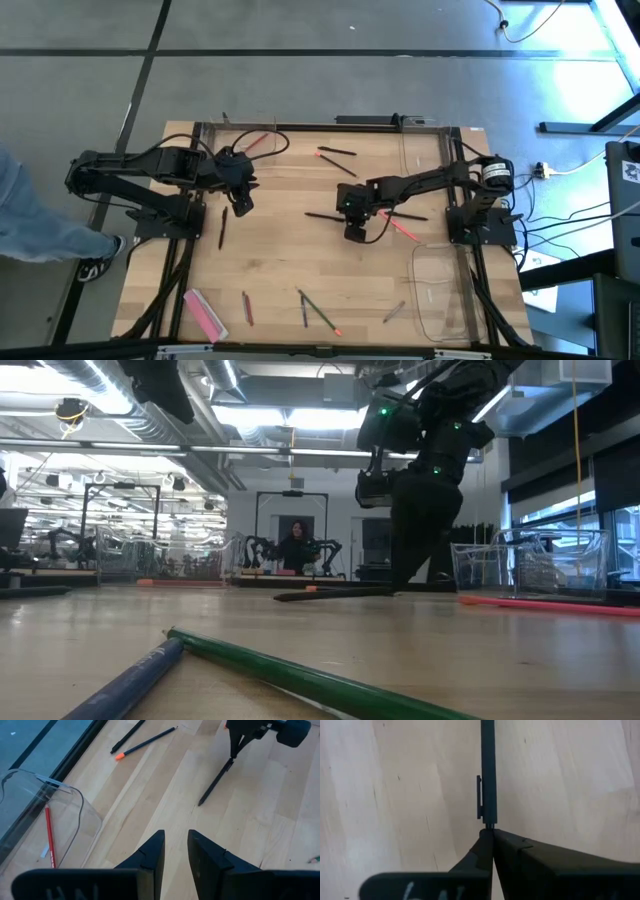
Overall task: Sort crayons/erasers/pens/pencils in bins
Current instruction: Put the black pen into the top right transparent bin
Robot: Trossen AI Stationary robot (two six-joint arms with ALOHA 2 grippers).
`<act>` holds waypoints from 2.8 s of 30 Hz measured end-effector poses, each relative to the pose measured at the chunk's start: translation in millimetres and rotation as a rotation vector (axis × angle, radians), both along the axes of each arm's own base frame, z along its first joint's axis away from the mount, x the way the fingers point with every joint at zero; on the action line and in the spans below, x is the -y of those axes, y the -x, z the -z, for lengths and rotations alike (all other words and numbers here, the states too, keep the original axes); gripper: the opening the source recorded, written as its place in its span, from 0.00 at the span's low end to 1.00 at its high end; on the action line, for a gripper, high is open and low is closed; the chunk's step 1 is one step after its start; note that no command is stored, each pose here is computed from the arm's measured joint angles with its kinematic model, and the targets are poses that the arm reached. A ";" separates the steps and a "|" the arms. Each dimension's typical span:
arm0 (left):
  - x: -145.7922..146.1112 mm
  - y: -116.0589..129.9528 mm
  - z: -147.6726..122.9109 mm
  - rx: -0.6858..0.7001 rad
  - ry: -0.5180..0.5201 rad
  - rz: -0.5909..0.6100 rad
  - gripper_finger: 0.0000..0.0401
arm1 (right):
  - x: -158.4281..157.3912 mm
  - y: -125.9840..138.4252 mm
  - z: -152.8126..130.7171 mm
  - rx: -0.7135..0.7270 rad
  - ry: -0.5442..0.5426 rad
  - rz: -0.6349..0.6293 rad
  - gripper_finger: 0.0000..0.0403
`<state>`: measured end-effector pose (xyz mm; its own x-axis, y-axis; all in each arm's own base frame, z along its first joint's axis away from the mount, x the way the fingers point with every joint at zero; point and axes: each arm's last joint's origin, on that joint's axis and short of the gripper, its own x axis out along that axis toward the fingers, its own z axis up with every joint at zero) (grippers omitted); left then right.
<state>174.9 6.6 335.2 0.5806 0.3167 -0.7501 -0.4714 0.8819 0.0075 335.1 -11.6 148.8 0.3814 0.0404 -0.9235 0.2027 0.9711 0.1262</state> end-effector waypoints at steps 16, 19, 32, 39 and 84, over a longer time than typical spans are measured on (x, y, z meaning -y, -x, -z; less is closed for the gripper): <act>0.0 0.0 0.0 0.000 0.000 0.000 0.19 | -0.1 -0.3 -0.9 0.004 0.002 -0.003 0.13; 0.0 0.0 0.0 0.000 0.000 0.000 0.19 | -0.1 -0.3 -1.0 0.004 0.003 -0.003 0.15; 0.0 0.0 0.0 0.000 -0.001 0.000 0.19 | -0.1 -0.9 0.4 0.006 0.032 -0.075 0.15; 0.0 0.0 0.0 -0.001 -0.001 0.001 0.19 | -1.2 -4.1 14.6 -0.020 0.010 -0.144 0.15; 0.0 0.0 0.1 -0.001 -0.001 0.001 0.19 | -0.9 -10.1 18.7 0.020 -0.036 -0.119 0.00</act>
